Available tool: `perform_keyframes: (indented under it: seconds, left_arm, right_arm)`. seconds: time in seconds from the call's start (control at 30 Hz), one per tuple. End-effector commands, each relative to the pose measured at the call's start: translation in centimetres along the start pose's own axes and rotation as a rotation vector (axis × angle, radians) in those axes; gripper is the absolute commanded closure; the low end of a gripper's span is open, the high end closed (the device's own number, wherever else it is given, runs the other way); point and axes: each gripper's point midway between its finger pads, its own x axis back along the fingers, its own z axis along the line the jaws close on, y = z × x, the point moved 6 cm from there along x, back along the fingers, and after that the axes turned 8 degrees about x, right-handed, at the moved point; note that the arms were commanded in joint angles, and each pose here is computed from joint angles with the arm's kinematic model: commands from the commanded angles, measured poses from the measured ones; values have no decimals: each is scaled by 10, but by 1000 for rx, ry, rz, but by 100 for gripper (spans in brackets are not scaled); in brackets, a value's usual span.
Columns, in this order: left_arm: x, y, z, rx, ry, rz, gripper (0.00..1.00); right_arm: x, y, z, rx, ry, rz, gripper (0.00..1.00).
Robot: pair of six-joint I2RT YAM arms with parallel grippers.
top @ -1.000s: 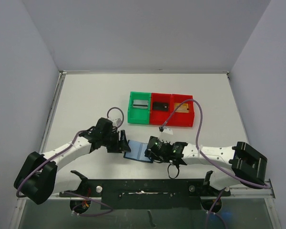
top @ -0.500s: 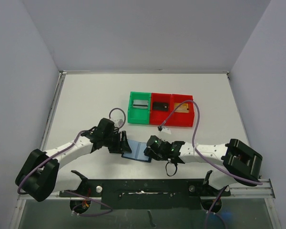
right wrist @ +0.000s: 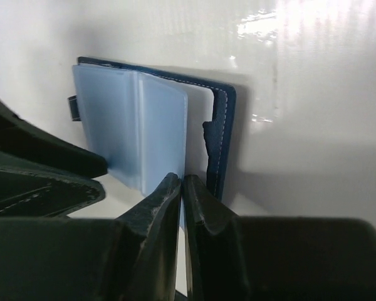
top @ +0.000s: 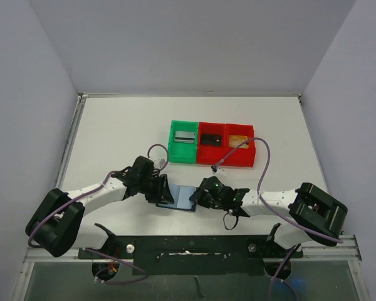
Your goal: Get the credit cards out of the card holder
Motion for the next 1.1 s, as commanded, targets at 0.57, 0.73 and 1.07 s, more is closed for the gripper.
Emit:
perform_keyframes:
  seconds: [0.57, 0.73, 1.07]
  left_arm:
    - [0, 2, -9, -27, -64, -13, 66]
    - [3, 2, -10, -30, -67, -18, 67]
    - [22, 12, -29, -60, -104, -105, 64]
  right_arm:
    - [-8, 18, 51, -7, 279, -7, 88]
    - [0, 24, 57, -50, 387, -55, 98]
    - [24, 23, 29, -105, 464, -99, 100]
